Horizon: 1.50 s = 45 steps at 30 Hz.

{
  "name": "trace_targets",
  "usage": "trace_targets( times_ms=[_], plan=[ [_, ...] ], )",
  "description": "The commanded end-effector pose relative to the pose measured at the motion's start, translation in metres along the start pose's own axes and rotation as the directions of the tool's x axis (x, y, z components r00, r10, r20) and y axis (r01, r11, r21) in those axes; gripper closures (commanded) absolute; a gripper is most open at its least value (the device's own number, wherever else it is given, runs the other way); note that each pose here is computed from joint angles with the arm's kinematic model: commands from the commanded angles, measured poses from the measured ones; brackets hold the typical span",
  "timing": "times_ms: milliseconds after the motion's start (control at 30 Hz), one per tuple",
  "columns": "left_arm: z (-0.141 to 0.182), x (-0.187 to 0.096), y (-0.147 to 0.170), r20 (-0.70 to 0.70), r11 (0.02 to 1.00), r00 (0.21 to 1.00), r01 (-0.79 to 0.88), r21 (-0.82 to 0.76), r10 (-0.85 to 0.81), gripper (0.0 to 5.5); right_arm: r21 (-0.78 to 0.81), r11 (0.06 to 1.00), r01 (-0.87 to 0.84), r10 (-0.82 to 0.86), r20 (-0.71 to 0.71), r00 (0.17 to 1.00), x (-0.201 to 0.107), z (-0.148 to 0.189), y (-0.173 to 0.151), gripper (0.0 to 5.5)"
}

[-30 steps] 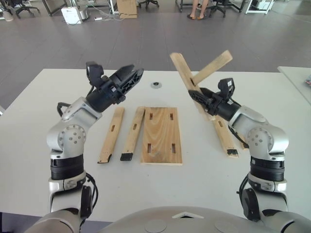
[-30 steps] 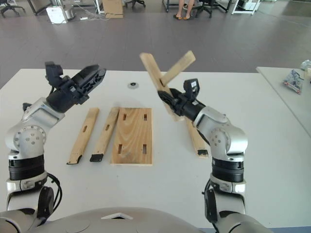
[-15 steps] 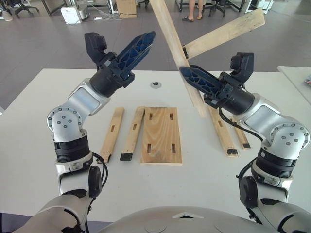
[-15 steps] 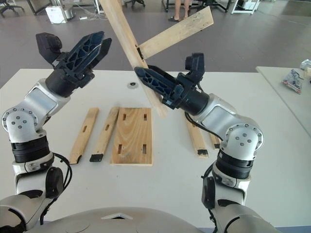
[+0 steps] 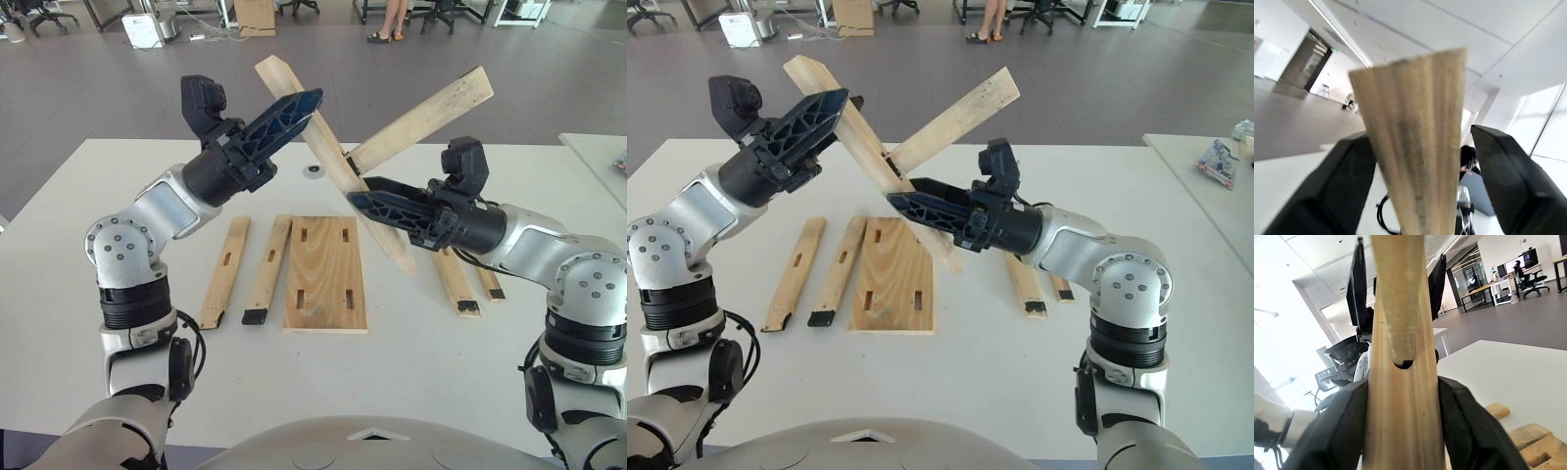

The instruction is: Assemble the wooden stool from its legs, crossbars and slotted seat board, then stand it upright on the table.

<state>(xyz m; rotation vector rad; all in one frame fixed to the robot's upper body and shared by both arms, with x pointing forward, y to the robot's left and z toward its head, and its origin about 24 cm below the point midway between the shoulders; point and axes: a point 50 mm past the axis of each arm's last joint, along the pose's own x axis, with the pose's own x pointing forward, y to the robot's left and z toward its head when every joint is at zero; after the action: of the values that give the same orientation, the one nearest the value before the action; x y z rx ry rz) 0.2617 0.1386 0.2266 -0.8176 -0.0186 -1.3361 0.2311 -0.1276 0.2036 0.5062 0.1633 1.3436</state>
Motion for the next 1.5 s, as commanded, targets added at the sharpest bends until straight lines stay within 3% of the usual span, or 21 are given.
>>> trace_targets(
  times_ms=[33,133,467,600,700,867,967,1100,1167,1300,1500],
  plan=[
    [-0.008,-0.012,-0.001,-0.091,1.000,0.996,-0.018,-0.022,0.016,3.04,0.000,1.000,0.017,-0.017,0.007,1.000,-0.006,0.006,-0.005,3.41],
    [-0.009,-0.017,0.000,-0.101,0.999,0.995,-0.028,-0.023,0.025,3.38,0.005,1.000,0.022,-0.022,0.027,0.999,-0.010,0.009,-0.007,3.41],
    [0.002,-0.016,0.006,-0.016,0.997,0.998,-0.064,0.038,0.065,3.38,0.030,0.998,0.057,-0.058,0.015,0.998,-0.013,0.003,-0.016,3.43],
    [0.026,-0.033,0.023,0.212,0.963,0.953,-0.244,0.111,0.217,3.38,0.040,0.998,0.054,-0.054,0.018,0.998,-0.014,0.003,-0.018,2.43],
    [0.037,-0.054,0.029,0.262,0.929,0.919,-0.340,0.146,0.295,3.38,0.013,0.998,0.069,-0.068,-0.010,0.998,-0.014,-0.001,-0.016,2.06],
    [0.028,-0.088,0.030,0.005,0.866,0.912,-0.391,0.311,0.410,3.38,-0.038,0.979,0.201,-0.201,0.008,0.980,-0.033,0.004,-0.031,2.06],
    [0.034,-0.101,0.032,-0.007,0.788,0.889,-0.402,0.465,0.458,3.39,-0.111,0.934,0.340,-0.333,0.079,0.940,-0.062,0.031,-0.045,2.06],
    [0.039,-0.095,0.024,-0.081,0.797,0.933,-0.250,0.550,0.349,3.39,-0.171,0.896,0.410,-0.396,0.110,0.912,-0.080,0.050,-0.054,2.06],
    [0.036,-0.088,0.015,-0.178,0.837,0.961,-0.084,0.540,0.212,3.39,-0.180,0.888,0.424,-0.410,0.110,0.905,-0.084,0.052,-0.057,2.06],
    [0.029,-0.093,0.009,-0.376,0.871,0.924,0.123,0.476,0.074,3.39,-0.185,0.882,0.433,-0.421,0.102,0.901,-0.085,0.050,-0.060,2.06],
    [0.018,-0.105,0.016,-0.477,0.871,0.879,0.217,0.440,0.022,3.39,-0.194,0.879,0.435,-0.424,0.100,0.900,-0.084,0.050,-0.063,2.06]
  ],
)
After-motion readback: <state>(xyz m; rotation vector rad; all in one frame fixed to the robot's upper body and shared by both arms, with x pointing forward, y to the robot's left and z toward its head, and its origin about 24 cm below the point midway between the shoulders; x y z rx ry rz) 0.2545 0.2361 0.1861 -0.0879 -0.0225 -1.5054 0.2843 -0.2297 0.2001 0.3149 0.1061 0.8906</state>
